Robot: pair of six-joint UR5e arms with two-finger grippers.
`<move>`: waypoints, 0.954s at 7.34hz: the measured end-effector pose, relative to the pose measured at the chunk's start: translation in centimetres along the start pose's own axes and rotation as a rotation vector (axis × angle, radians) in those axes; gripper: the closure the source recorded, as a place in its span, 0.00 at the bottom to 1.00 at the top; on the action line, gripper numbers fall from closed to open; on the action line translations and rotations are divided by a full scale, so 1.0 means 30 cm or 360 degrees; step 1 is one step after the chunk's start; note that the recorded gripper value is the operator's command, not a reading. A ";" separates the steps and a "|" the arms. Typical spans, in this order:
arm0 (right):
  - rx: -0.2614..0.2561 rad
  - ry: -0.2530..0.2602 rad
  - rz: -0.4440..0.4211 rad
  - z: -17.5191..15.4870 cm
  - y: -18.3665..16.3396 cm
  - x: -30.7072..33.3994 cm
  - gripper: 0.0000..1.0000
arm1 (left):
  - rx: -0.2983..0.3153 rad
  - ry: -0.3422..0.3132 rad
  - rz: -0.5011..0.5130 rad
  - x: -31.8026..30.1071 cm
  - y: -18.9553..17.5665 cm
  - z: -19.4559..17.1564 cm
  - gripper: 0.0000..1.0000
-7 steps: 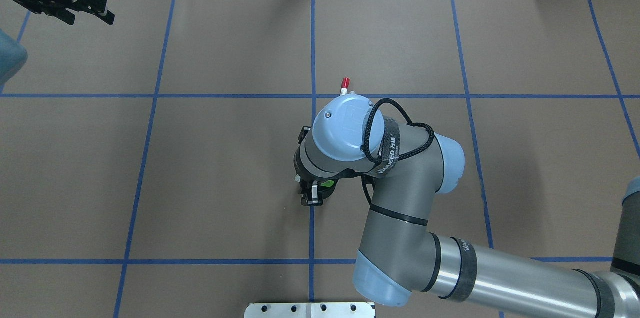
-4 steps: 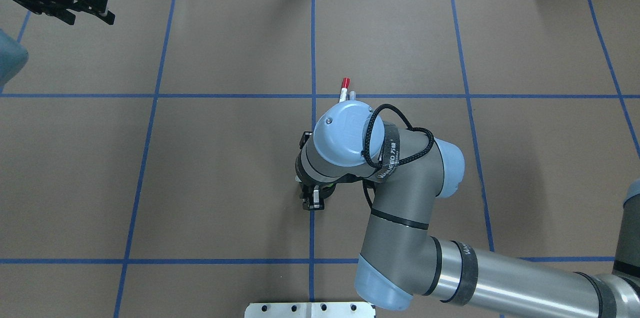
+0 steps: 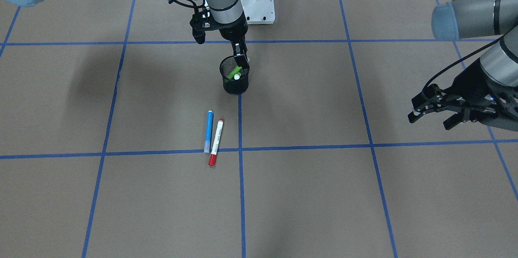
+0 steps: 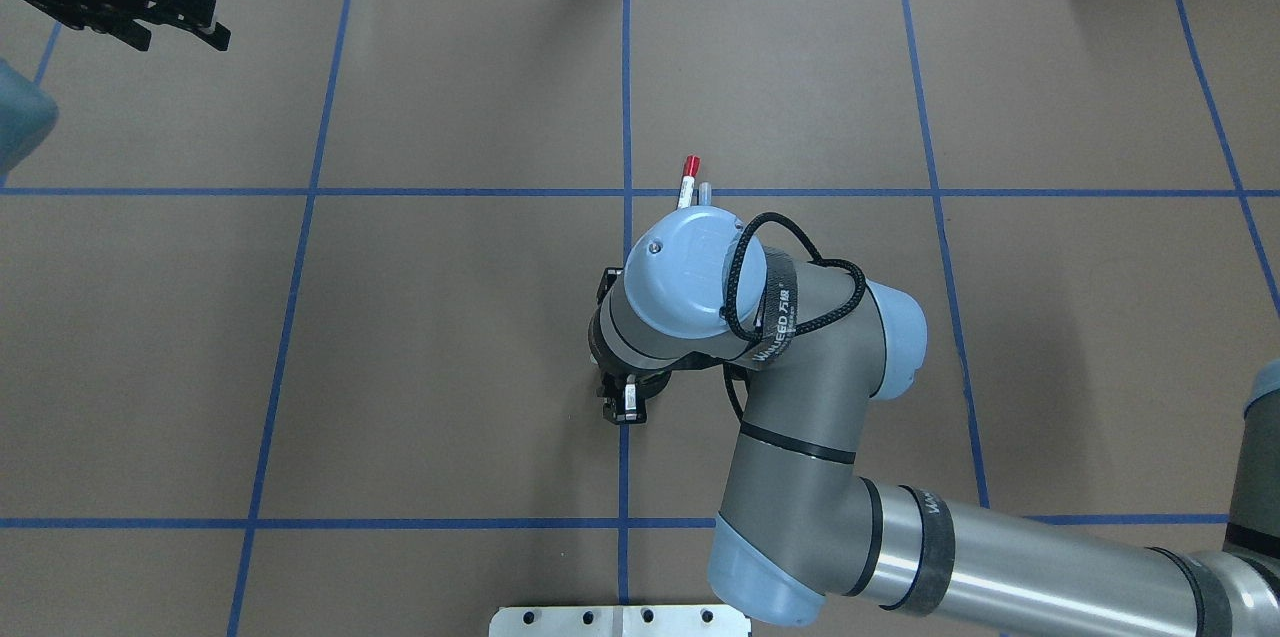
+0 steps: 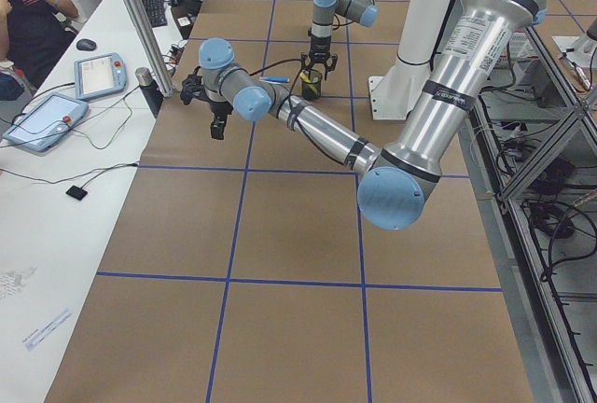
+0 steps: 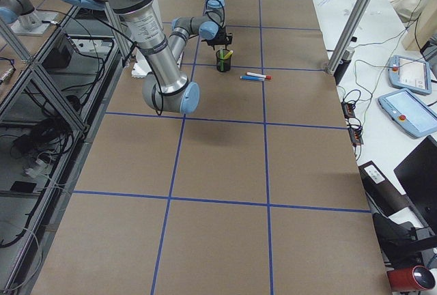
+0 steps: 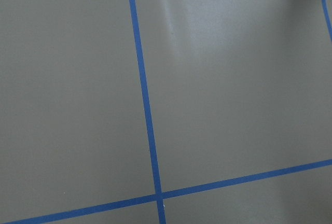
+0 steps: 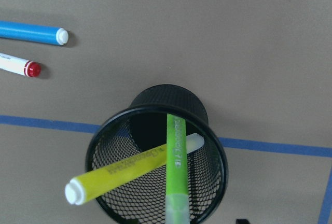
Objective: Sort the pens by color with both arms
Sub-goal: 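Lower the right gripper into the cup and close on the green marker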
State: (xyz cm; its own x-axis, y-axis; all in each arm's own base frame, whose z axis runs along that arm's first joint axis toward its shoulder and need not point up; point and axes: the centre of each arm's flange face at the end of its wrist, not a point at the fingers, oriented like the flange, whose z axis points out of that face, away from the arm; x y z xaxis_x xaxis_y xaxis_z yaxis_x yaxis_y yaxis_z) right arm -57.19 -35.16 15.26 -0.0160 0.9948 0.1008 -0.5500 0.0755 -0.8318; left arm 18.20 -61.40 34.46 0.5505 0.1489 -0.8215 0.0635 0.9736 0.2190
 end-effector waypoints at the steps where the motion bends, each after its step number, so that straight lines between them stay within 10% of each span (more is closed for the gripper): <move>1: 0.0000 0.0000 0.0000 0.000 0.000 0.000 0.42 | 0.0000 0.0000 0.0000 0.000 0.000 0.000 0.00; 7: 0.0004 0.0001 0.0002 0.004 -0.005 0.001 0.69 | 0.0000 -0.0001 0.0000 0.000 0.000 0.001 0.00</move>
State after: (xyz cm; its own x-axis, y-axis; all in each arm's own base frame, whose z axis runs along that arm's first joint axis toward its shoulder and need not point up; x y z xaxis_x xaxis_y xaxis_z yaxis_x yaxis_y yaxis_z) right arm -57.21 -35.14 15.45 -0.0161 0.9949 0.0995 -0.5518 0.0741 -0.8307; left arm 18.22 -61.41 34.49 0.5513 0.1486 -0.8210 0.0635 0.9737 0.2189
